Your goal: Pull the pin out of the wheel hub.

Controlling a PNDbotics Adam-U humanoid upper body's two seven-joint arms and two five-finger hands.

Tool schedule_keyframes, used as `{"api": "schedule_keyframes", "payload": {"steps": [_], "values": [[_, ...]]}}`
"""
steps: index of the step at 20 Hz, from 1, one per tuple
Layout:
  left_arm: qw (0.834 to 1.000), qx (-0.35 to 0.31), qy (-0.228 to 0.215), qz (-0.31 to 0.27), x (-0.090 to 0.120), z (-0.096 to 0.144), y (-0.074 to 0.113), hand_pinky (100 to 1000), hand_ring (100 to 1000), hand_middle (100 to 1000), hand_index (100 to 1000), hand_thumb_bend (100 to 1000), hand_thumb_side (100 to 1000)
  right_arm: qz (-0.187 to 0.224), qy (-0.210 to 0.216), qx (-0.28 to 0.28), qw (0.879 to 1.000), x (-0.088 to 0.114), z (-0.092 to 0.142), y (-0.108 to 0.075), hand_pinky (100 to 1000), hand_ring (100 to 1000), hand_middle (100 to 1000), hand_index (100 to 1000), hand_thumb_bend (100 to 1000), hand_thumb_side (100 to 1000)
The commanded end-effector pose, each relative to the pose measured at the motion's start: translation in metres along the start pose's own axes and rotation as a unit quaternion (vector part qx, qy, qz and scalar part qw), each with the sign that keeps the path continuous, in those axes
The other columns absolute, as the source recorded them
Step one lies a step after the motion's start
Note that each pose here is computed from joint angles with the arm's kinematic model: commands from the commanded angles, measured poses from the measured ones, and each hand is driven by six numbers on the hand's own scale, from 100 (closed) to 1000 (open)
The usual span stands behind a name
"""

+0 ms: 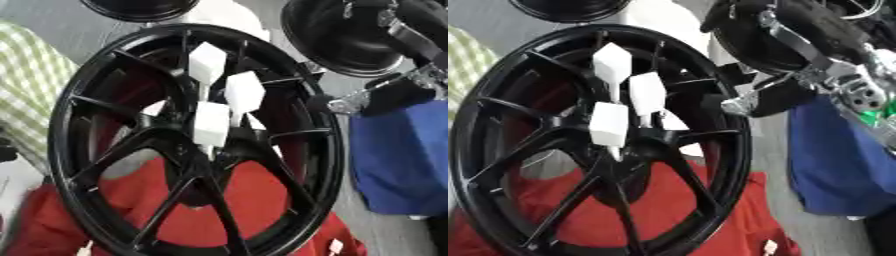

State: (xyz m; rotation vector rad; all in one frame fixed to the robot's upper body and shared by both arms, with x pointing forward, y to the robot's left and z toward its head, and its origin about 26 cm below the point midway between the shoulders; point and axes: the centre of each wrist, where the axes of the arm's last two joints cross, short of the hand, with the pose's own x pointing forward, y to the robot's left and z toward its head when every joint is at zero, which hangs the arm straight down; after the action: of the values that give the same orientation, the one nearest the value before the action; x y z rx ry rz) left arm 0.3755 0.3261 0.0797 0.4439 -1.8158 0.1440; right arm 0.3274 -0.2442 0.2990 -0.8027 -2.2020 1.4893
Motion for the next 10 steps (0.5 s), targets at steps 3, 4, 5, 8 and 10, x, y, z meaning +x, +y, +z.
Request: {"api": "schedule_keyframes", "payload": {"steps": [3, 4, 5, 8, 10], "values": [[1.000, 0.004, -0.013, -0.010, 0.006, -0.005, 0.008, 565, 503, 480, 675, 103, 960, -0.003, 0.012, 0.019, 1.000, -0.007, -0.032, 0.005, 818, 777, 741, 760, 609, 260], [1.000, 0.005, -0.011, -0.011, 0.005, -0.004, 0.009, 565, 503, 480, 675, 103, 960, -0.002, 0.014, 0.021, 1.000, -0.008, -0.040, 0.006, 820, 778, 744, 761, 610, 260], [1.000, 0.006, -0.010, -0.012, 0.005, -0.004, 0.010, 565, 503, 480, 675, 103, 960, 0.000, 0.014, 0.023, 1.000, -0.008, -0.048, 0.006, 823, 780, 747, 762, 609, 259], [1.000, 0.009, -0.006, -0.015, 0.002, -0.003, 0.013, 565, 503, 480, 675, 102, 960, 0.000, 0.021, 0.029, 0.999, -0.012, -0.066, 0.009, 835, 788, 759, 770, 613, 262], [1.000, 0.010, -0.003, -0.017, 0.001, -0.003, 0.015, 566, 503, 480, 675, 103, 960, -0.006, 0.020, 0.038, 0.999, -0.012, -0.074, 0.017, 832, 789, 763, 773, 615, 260]]}}
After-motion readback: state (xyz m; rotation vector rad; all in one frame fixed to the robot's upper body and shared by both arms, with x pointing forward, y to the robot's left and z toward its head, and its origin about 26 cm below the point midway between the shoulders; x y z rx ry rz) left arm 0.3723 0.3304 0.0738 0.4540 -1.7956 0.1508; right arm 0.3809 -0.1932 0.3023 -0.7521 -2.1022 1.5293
